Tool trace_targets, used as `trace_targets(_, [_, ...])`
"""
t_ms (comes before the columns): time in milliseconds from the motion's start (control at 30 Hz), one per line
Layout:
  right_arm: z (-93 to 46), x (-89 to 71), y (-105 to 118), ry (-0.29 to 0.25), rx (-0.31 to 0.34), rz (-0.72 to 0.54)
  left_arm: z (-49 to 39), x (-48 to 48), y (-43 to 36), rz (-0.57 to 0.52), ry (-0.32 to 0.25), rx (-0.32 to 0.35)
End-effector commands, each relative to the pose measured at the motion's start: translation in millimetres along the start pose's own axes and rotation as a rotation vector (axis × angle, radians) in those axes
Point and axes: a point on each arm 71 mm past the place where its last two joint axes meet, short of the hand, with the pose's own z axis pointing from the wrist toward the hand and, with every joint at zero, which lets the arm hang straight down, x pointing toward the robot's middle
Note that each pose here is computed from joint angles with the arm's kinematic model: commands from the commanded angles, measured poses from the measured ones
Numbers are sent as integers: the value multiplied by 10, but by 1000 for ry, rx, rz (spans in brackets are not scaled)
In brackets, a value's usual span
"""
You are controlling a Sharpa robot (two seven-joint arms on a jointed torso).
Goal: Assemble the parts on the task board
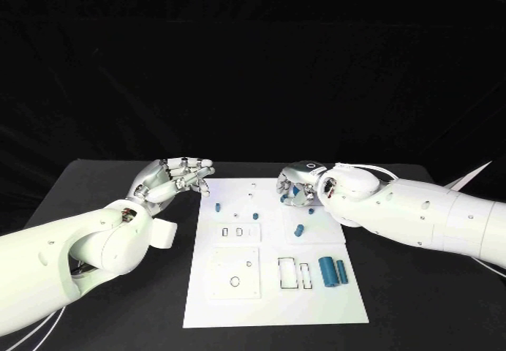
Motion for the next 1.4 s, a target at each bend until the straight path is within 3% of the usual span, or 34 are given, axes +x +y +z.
trace_targets(33, [6,2,2,5,-1,1,7,7,-11,-2,3,4])
trace_targets(567, [14,-2,3,-2,5,-4,8,-3,-9,-2,2,0])
trace_targets(1000, [14,-139,124,-166,-15,3,13,-24,-3,-1,-2,-3])
trace_targets(1400, [219,-208,327,-241,-8,2,22,-13,0,-3,0,-4])
